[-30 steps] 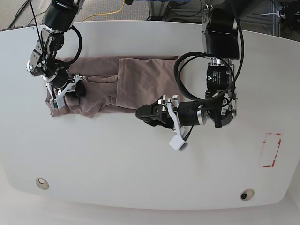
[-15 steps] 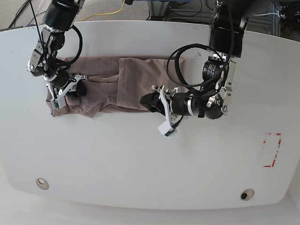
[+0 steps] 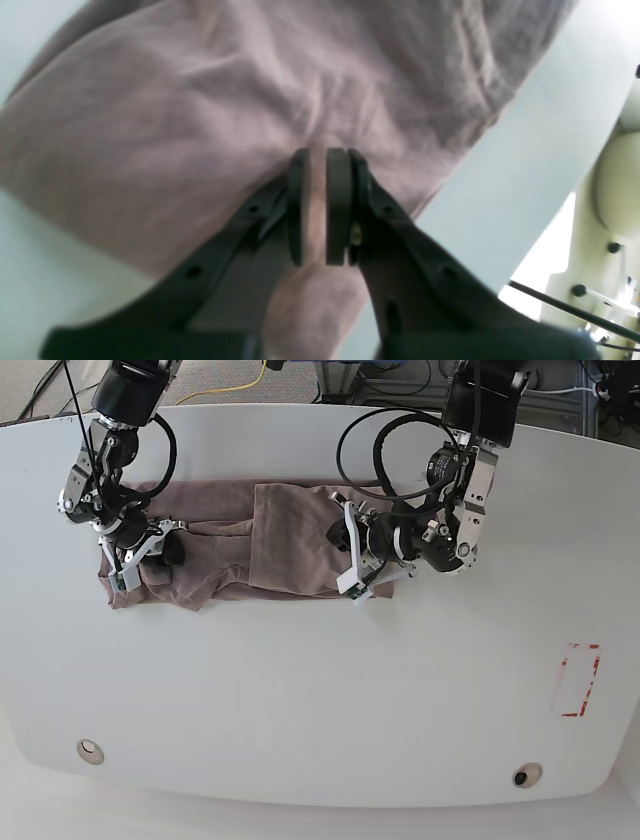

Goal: Layout the t-shirt on the table in an organized manner, then fold the t-shirt properly
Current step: 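Grasp the folded end with the left gripper while the right holds the other end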

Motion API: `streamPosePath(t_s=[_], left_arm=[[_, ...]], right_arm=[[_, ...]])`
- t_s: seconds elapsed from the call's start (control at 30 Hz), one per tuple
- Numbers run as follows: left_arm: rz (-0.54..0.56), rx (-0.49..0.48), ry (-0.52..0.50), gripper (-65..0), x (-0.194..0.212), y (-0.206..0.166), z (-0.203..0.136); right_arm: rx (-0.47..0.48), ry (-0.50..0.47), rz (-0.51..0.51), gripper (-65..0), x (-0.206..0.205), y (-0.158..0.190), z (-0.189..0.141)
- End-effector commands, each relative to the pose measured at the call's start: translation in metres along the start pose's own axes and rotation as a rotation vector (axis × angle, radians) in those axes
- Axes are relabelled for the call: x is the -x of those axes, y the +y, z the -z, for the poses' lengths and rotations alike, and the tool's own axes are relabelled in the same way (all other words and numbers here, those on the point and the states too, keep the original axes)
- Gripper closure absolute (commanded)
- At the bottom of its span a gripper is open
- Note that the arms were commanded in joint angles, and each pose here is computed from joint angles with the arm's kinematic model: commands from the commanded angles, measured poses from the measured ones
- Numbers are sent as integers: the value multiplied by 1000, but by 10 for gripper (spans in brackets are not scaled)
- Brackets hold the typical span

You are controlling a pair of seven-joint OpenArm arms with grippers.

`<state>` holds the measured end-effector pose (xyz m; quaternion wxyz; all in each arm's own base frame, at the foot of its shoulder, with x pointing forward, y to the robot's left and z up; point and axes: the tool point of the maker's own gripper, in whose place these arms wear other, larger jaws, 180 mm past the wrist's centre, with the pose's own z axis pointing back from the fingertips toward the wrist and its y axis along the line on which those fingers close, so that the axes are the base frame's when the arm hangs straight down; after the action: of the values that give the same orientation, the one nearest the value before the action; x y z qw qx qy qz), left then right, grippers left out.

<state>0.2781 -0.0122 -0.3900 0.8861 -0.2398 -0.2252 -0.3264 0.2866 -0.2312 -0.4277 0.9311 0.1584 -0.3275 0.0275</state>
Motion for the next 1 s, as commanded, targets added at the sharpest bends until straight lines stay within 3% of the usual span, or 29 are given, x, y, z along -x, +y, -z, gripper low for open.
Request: streamPosePath(t_s=[0.0, 0.3, 0.6, 0.7, 0.97], left_arm=[[13, -28, -9, -38, -2, 6, -4], [39, -101, 19, -42, 12, 21, -2], [13, -88, 54, -42, 24, 23, 5], [13, -88, 56, -42, 25, 23, 5], [9, -86, 62, -42, 28, 23, 6]], right_arm=[[32, 56, -15, -132, 8, -8, -4], [33, 58, -15, -135, 9, -8, -4], [34, 11, -62, -146, -16, -3, -17], [19, -20, -95, -211, -35, 6, -30], [78, -117, -112, -528, -73, 0, -88]])
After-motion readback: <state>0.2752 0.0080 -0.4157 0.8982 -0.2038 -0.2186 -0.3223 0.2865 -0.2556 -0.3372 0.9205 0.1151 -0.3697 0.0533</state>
